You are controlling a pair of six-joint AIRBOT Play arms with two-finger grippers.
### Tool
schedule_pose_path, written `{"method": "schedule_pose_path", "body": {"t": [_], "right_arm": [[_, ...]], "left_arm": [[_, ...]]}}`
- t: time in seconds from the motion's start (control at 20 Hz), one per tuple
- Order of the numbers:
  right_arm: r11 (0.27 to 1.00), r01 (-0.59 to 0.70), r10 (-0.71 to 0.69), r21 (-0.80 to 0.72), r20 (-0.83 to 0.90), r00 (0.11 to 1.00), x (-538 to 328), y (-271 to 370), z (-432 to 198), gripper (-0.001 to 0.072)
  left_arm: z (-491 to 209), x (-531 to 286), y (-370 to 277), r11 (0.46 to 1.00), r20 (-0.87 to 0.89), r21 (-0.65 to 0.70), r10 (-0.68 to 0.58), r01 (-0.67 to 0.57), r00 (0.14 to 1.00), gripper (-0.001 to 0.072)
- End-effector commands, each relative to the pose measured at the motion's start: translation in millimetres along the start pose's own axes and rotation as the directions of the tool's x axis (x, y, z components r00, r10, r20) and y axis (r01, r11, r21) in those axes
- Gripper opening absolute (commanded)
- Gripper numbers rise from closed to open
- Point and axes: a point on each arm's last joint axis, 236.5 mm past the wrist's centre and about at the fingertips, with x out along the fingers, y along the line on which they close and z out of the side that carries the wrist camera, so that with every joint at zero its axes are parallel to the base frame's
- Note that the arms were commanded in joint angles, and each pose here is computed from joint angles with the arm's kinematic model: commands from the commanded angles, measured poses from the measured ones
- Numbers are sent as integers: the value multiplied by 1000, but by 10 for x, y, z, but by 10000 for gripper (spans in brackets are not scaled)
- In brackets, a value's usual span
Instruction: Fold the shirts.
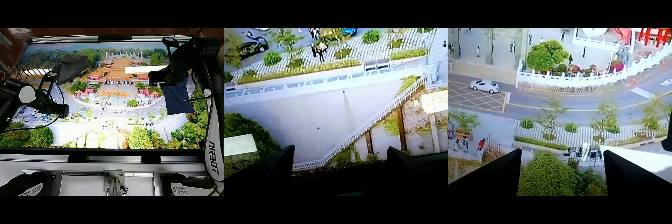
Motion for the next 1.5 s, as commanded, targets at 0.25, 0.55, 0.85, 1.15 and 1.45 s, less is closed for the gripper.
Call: {"method": "schedule_pose_path", "body": {"t": [0.25,0.55,0.85,1.15,1.45], "right_arm": [[1000,-1,1,-1,0,1000,0,4,2,631],[1000,-1,1,-1,0,1000,0,4,2,631],[1000,-8,7,7,80,997,-7,20,191,631],[1000,-15,14,7,150,989,-27,36,356,631],[1000,-15,13,6,151,988,-24,34,361,631]], "left_arm": [[0,-2,0,1000,1,0,0,0,1000,668],[0,-2,0,1000,1,0,0,0,1000,668],[0,-2,0,1000,1,0,0,0,1000,668],[217,132,-43,1000,60,2,-11,11,998,668],[115,319,-202,997,-24,-24,-71,70,997,668]]}}
